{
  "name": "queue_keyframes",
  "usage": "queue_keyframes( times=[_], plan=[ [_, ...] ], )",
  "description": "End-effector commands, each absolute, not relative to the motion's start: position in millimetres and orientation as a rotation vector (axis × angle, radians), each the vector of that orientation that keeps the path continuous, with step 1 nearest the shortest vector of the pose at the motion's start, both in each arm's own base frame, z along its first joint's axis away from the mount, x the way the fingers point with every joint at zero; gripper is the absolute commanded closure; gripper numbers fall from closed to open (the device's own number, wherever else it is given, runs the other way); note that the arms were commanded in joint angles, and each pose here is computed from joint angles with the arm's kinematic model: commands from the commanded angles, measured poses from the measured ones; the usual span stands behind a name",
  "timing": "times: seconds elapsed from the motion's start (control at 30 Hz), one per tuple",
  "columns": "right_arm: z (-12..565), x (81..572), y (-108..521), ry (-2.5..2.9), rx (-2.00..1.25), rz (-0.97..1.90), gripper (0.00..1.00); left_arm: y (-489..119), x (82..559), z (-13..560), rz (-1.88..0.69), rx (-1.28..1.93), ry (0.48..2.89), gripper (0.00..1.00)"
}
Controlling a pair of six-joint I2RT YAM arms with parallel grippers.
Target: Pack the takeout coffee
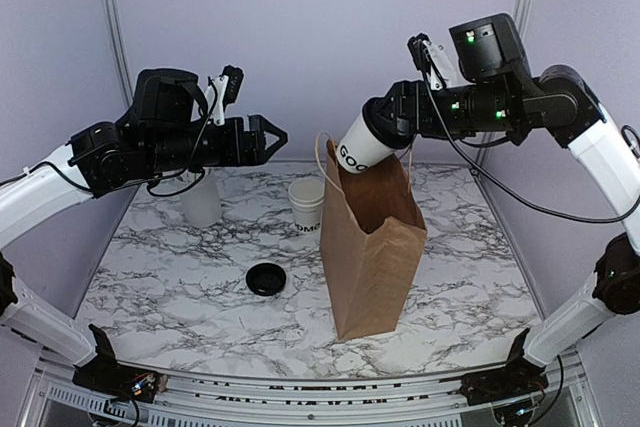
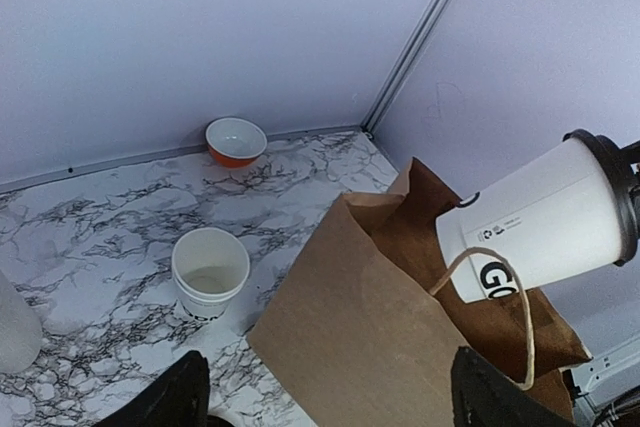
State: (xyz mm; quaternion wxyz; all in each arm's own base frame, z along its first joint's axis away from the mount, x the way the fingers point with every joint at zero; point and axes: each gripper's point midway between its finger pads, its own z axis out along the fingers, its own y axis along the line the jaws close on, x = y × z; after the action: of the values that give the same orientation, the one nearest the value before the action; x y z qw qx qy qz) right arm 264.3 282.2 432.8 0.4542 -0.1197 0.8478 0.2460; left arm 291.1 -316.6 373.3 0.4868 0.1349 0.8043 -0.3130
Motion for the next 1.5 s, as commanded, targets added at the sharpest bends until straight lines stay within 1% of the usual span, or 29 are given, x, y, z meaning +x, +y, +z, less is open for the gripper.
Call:
queue_keyframes(
  times=[0.0,0.13,0.23,0.3,0.4,0.53,0.63,0.73,0.77,0.97,1.0,1.03,1.47],
  plan=[
    [427,263,283,2.115,-0.292,0.583,0.42,-344,267,406,-1.014,0.445,1.888,0.13],
    [420,263,286,2.137,-0.307,0.558,0.42,-353,254,417,-1.105,0.501,1.863,0.07],
    [417,263,289,2.149,-0.317,0.535,0.42,-361,252,416,-1.122,0.524,1.868,0.06],
    [416,262,290,2.154,-0.322,0.521,0.43,-366,255,409,-1.106,0.523,1.894,0.08],
    [415,261,293,2.159,-0.332,0.509,0.43,-374,260,400,-1.083,0.53,1.933,0.16],
    [410,260,296,2.178,-0.349,0.483,0.43,-387,263,390,-1.068,0.547,1.967,0.28],
    [405,260,297,2.194,-0.359,0.454,0.43,-392,268,385,-1.046,0.543,1.986,0.41],
    [399,259,300,2.212,-0.377,0.437,0.43,-395,270,384,-1.039,0.54,1.991,0.57],
    [396,260,301,2.219,-0.382,0.43,0.43,-395,270,384,-1.038,0.539,1.991,0.61],
    [382,261,309,2.255,-0.425,0.412,0.43,-395,266,382,-1.029,0.549,1.994,0.96],
    [379,262,310,2.261,-0.43,0.405,0.43,-395,265,382,-1.026,0.551,1.994,0.98],
    [377,262,311,2.266,-0.434,0.397,0.44,-395,264,382,-1.026,0.552,1.993,1.0],
    [330,262,306,2.375,-0.473,0.324,0.44,-378,262,388,-0.988,0.51,1.974,1.0]
  ],
)
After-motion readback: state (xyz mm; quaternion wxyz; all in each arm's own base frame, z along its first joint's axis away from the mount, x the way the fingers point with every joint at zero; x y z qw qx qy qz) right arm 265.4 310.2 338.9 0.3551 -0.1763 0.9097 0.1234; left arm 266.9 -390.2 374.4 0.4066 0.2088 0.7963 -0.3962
